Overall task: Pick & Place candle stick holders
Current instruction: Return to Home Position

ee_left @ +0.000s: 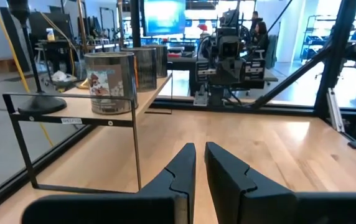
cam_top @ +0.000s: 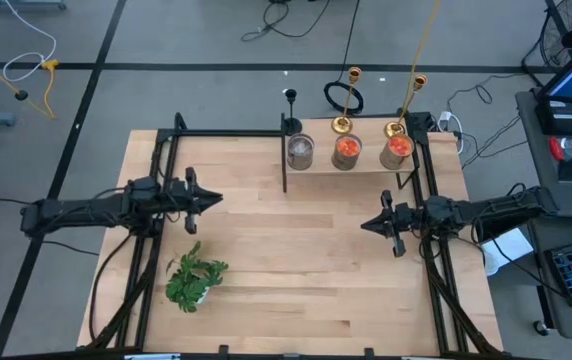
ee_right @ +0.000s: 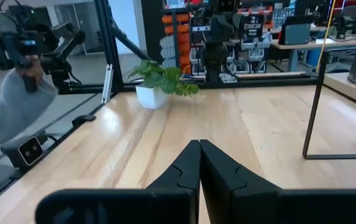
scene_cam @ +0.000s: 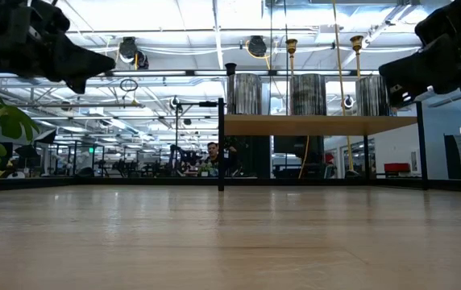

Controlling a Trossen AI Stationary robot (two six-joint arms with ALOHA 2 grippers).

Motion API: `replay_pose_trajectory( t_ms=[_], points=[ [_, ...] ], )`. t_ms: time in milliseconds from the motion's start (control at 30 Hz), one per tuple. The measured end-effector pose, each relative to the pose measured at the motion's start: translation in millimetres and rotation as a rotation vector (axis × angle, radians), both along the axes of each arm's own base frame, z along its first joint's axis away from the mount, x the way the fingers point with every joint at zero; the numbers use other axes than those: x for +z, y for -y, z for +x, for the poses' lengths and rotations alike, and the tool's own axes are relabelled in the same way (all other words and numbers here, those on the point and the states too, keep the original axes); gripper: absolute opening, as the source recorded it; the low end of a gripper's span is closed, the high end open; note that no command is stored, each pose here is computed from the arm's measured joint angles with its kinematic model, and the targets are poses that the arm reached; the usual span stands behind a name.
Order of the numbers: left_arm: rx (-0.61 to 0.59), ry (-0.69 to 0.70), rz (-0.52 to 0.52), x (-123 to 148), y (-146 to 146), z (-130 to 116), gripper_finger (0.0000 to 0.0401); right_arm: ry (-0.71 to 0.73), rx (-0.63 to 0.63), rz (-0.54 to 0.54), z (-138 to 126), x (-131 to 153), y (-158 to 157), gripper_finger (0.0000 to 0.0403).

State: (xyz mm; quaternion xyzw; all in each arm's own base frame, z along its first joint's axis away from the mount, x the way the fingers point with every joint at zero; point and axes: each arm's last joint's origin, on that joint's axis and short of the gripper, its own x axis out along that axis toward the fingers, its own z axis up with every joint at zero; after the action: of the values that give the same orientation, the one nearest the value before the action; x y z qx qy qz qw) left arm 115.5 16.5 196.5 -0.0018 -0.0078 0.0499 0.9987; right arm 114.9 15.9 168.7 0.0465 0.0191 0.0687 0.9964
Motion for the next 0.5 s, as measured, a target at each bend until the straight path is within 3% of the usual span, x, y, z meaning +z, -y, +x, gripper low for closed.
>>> replay_pose_trajectory(
  t_ms=[500],
  points=[
    [0.004, 0.002, 0.065, -4, 4, -27, 0.0040, -0.003, -0.033, -0.043, -2, -1, 1, 0.0002]
  ],
)
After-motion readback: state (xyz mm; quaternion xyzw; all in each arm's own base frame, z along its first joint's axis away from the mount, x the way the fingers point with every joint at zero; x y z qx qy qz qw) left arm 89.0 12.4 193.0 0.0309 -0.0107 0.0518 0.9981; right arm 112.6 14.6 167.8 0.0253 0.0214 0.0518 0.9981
